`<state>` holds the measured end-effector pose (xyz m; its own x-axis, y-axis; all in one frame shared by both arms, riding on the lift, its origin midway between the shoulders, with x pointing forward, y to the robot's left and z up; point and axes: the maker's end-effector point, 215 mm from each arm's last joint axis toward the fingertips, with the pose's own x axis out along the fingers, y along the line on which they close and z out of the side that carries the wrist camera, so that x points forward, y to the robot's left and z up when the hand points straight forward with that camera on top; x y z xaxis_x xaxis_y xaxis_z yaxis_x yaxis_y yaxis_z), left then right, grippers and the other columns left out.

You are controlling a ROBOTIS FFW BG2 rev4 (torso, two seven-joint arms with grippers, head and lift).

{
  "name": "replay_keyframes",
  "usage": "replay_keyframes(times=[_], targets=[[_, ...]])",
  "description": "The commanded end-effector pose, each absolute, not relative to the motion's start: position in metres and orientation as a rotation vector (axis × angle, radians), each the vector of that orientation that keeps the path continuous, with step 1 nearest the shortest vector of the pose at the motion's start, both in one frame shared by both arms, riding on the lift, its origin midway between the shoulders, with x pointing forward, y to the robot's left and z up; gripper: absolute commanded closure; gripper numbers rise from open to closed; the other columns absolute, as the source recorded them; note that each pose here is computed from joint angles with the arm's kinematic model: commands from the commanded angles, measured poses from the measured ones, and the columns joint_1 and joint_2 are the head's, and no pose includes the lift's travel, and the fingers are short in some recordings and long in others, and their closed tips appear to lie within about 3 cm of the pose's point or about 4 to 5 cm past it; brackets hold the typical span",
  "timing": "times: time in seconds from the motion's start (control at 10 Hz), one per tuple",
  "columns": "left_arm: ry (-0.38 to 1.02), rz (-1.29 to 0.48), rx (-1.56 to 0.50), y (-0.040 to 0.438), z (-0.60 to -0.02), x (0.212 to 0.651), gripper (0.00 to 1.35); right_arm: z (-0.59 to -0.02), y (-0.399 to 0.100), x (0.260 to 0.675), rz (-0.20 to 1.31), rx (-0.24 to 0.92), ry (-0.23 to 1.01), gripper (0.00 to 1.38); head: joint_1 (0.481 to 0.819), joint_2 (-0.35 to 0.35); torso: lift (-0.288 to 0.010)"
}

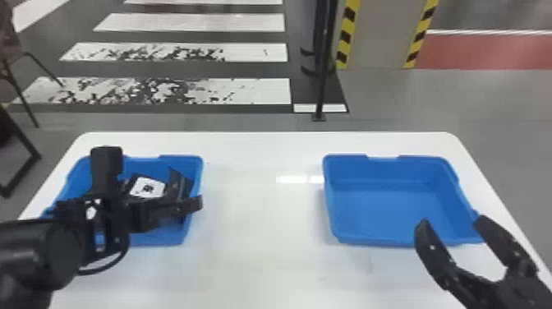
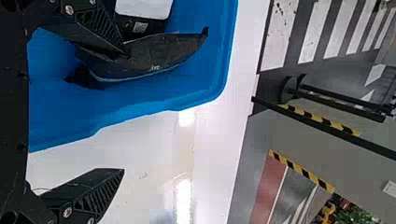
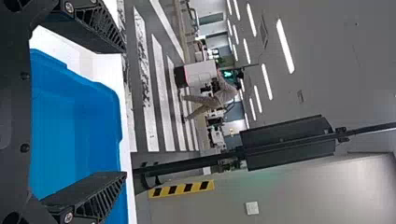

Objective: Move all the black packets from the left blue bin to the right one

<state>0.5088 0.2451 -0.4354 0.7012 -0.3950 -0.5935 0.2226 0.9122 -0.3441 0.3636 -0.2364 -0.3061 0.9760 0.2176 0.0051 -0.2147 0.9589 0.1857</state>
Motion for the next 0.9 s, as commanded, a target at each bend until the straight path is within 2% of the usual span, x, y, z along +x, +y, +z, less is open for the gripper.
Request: replay_keyframes(times=[0.0,0.3,0.5,0.6,0.8], targets=[[0.731,-0.320,-0.251,0.258,-0.436,0.509,0.13,-0.308,-0.236,0.364,0.220,0.189,0.020,0.09,0.695,0.007,-0.140],[0.738,-0.269,-0.234,0.275,-0.438,0.517,0.13,-0.311,-0.233,0.364,0.225,0.196,0.029,0.09,0.695,0.038,-0.140],[0.792,-0.257,-0.261,0.278,-0.461,0.526,0.13,-0.315,-0.232,0.365,0.226,0.204,0.037,0.09,0.695,0.054,-0.140],[0.810,-0.272,-0.259,0.274,-0.469,0.533,0.21,-0.315,-0.230,0.365,0.229,0.209,0.036,0.09,0.695,0.059,-0.140],[0.809,-0.320,-0.264,0.260,-0.474,0.539,1.01,-0.315,-0.229,0.367,0.231,0.216,0.035,0.09,0.695,0.054,-0.140]])
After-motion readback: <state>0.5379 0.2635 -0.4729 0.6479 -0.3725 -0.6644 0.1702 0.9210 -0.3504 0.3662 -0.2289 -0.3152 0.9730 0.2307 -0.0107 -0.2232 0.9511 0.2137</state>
